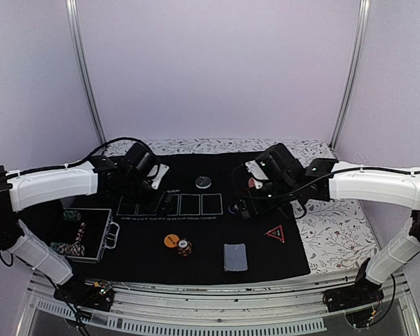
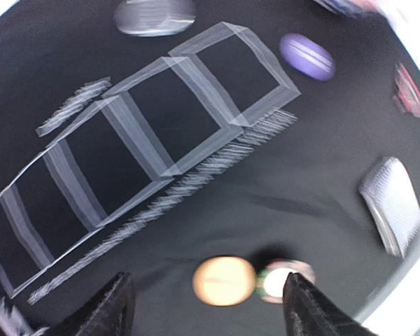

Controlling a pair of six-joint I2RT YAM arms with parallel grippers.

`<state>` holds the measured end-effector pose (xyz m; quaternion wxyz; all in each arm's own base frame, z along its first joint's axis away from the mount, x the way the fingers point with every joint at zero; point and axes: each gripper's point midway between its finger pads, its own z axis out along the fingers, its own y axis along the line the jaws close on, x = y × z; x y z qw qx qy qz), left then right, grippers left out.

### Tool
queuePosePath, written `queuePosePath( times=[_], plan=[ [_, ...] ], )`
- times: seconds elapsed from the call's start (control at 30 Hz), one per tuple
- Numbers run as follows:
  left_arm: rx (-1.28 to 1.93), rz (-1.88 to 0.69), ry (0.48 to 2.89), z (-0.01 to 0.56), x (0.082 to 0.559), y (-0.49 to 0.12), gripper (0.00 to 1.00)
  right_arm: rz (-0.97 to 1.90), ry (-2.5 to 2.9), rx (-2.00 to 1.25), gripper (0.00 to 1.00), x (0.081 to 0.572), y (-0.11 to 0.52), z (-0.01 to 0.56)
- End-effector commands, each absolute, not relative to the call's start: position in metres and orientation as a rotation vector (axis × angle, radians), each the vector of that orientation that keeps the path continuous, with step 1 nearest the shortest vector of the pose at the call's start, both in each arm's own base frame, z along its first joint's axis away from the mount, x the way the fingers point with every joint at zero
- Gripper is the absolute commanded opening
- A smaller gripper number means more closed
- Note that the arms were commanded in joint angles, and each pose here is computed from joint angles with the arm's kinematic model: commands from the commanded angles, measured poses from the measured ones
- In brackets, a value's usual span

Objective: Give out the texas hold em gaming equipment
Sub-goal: Adjust the poker chips pile in the dealer area.

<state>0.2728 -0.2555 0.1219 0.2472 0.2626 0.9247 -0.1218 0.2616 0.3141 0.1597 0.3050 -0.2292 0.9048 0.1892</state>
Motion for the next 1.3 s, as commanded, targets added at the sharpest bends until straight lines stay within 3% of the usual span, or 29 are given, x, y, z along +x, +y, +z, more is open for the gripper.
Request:
queuePosePath(
  times=[0.0,0.23,0.67,1.27],
  plan=[
    [0.372,-0.327,2.547,0.127,0.292,-0.192,0.81,0.464,2.398,-0.822,0.99,0.245,0.376,0.149],
    [0.061,-0.311,2.411,0.153,0.307,-0.118,0.91,0.361,2.437,-1.148,0.99,0.218,0.464,0.097],
    [0.159,-0.268,2.355,0.149,0.308,-0.101,0.92,0.354,2.507,-1.315,0.99,0.210,0.514,0.039],
    [0.190,-0.252,2.359,0.145,0.310,-0.099,0.92,0.152,2.470,-1.384,0.64,0.198,0.507,0.009]
  ],
)
